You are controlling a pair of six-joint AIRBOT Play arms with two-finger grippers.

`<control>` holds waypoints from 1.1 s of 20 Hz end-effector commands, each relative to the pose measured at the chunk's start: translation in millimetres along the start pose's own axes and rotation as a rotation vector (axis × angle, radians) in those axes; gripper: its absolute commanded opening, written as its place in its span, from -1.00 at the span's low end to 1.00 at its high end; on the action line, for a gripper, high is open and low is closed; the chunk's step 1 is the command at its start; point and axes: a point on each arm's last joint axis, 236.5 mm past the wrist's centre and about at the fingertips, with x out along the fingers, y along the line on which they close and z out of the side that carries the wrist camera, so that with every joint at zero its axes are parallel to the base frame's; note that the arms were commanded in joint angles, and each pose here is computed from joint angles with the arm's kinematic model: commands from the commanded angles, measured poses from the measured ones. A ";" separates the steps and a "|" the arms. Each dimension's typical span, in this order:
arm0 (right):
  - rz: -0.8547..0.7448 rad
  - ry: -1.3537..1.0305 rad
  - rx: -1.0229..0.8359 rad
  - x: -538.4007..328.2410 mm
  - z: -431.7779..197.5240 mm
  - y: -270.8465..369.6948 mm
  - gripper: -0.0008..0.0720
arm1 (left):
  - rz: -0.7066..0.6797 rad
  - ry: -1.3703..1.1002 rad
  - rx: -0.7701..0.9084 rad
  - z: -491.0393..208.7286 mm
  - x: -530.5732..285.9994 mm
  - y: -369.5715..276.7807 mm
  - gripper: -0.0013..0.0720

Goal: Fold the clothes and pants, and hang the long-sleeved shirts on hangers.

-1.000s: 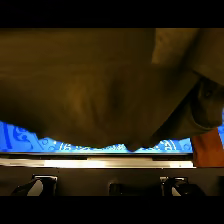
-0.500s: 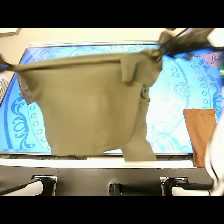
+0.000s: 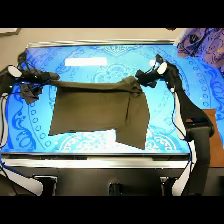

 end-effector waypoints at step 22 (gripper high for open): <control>0.242 0.354 0.078 -96.1 -125.9 -146.9 0.49 | -0.039 0.281 -0.446 -140.5 -119.7 89.8 0.69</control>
